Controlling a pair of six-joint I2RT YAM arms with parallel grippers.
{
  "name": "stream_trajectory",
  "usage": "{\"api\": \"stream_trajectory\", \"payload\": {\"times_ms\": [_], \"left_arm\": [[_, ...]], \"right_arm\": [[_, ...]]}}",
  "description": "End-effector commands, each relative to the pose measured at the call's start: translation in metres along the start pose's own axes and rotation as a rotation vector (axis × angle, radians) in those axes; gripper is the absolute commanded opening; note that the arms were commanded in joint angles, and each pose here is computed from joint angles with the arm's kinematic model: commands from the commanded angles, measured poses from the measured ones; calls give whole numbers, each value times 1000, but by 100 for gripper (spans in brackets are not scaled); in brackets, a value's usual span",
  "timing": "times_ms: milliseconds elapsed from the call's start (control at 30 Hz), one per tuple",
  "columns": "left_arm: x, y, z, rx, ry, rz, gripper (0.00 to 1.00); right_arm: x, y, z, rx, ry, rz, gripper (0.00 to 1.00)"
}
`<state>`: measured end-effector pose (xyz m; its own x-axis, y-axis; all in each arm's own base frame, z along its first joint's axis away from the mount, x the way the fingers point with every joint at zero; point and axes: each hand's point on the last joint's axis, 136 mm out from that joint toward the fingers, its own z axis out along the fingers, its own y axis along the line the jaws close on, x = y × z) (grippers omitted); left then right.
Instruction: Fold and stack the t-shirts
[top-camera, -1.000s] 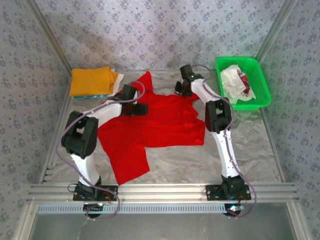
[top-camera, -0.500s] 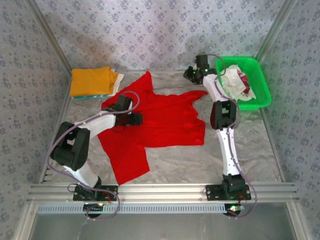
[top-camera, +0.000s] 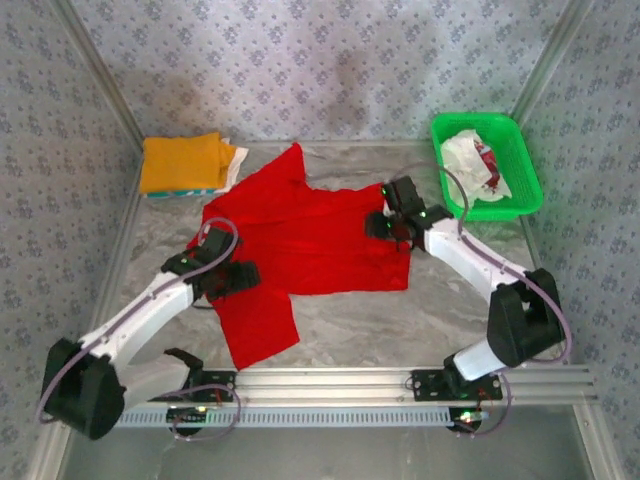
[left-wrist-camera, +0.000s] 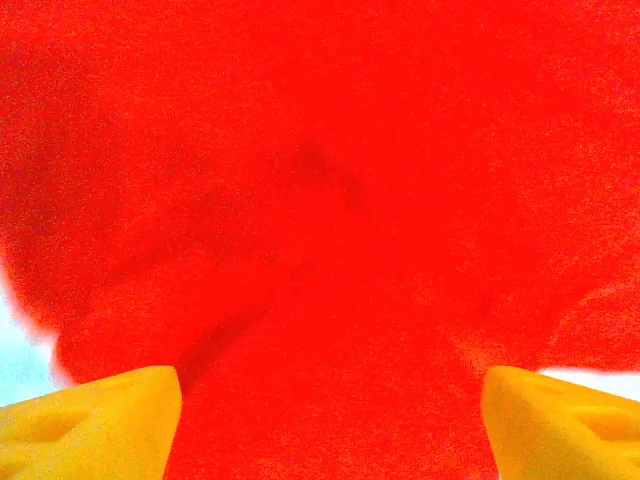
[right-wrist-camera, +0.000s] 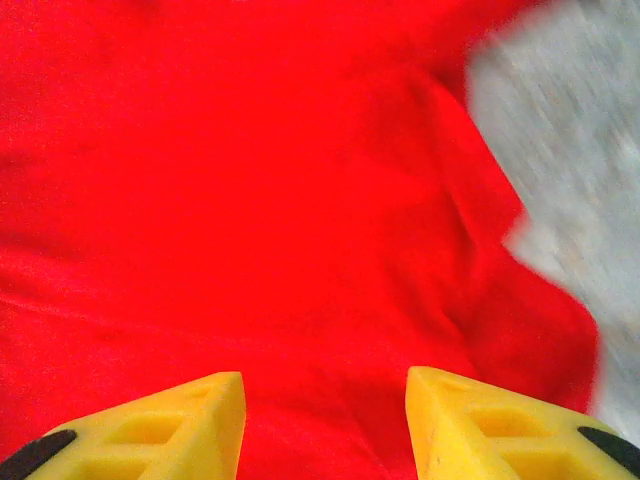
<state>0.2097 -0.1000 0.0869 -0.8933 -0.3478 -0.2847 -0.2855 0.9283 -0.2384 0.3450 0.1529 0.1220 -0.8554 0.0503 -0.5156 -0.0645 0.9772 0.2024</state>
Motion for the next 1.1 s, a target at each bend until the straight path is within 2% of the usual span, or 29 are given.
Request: {"api": "stream_trajectory", "payload": {"times_ms": [0, 167, 333, 467, 567, 733, 900, 1067], "left_arm": [[61, 61, -20, -224, 141, -204, 77], [102, 74, -38, -237, 162, -291, 78], [128, 56, -20, -207, 187, -278, 79], [141, 45, -12, -251, 211, -215, 81], [150, 33, 3, -203, 241, -214, 80], [149, 29, 15, -160, 224, -203, 76], [159, 41, 32, -184, 240, -203, 71], [158, 41, 40, -179, 226, -186, 55]], "right_arm": [[31, -35, 5, 110, 47, 43, 49], [39, -45, 12, 126, 46, 30, 50], [34, -44, 18, 99, 20, 27, 50], [32, -47, 16, 99, 9, 34, 50], [32, -49, 12, 92, -11, 44, 51], [30, -55, 5, 90, -42, 61, 51], [25, -56, 5, 50, -49, 91, 51], [20, -55, 3, 34, -55, 100, 51]]}}
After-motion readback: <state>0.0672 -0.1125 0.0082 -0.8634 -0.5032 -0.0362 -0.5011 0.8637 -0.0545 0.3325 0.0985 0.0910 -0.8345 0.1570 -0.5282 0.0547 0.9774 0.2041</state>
